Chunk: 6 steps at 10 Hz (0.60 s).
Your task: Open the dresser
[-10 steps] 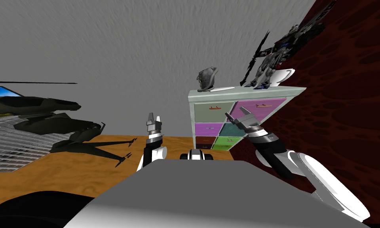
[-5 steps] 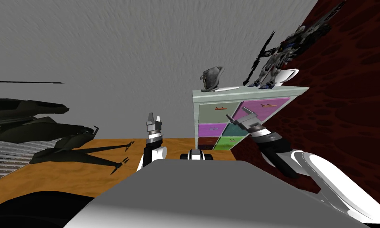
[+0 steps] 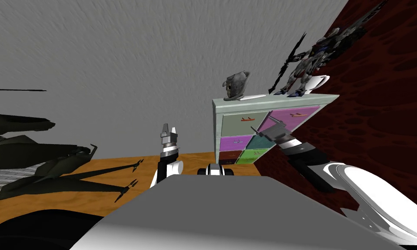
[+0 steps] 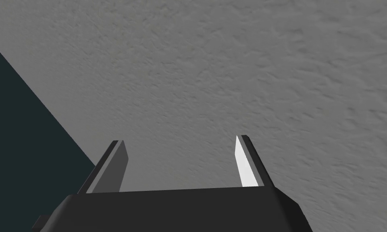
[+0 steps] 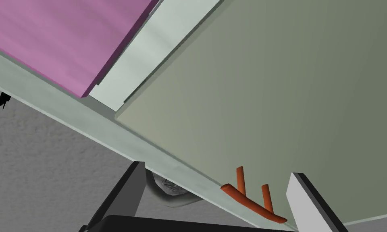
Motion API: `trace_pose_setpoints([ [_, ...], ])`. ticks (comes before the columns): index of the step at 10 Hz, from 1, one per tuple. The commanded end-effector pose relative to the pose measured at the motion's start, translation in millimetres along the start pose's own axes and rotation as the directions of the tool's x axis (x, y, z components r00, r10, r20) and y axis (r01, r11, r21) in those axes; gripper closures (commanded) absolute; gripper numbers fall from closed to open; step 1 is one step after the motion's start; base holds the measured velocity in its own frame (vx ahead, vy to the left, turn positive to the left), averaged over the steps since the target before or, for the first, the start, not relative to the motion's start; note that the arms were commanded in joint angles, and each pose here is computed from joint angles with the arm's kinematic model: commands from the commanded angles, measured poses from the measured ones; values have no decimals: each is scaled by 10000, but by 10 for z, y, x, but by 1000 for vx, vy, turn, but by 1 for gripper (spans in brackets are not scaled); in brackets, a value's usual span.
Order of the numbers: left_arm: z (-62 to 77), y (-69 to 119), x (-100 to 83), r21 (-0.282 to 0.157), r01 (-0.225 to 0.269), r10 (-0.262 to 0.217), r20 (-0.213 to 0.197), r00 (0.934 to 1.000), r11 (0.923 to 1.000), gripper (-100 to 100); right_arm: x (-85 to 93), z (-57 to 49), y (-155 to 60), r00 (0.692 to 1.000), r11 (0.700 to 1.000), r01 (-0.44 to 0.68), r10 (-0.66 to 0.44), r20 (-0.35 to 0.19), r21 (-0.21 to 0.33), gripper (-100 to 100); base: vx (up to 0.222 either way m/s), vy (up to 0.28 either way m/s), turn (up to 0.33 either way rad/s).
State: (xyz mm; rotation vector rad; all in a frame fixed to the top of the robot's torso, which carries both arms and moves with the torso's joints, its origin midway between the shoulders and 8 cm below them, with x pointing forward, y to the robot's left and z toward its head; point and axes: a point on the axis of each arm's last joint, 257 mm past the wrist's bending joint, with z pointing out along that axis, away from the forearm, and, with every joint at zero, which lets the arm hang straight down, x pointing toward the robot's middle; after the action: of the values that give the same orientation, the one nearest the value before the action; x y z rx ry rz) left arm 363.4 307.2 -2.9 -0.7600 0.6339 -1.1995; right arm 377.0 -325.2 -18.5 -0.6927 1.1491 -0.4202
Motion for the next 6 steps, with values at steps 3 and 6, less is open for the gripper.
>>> trace_pose_setpoints([
  [3,0,0,1,1,3,-3,1,10000,10000,0,185,-32,-148,9623,9635,2637,-2661,-566,-464,-100,33,153,-104],
  [6,0,0,0,0,0,0,0,10000,10000,0,249,-34,-241,9120,9136,3986,-4041,-708,-798,-100,38,79,-78],
])
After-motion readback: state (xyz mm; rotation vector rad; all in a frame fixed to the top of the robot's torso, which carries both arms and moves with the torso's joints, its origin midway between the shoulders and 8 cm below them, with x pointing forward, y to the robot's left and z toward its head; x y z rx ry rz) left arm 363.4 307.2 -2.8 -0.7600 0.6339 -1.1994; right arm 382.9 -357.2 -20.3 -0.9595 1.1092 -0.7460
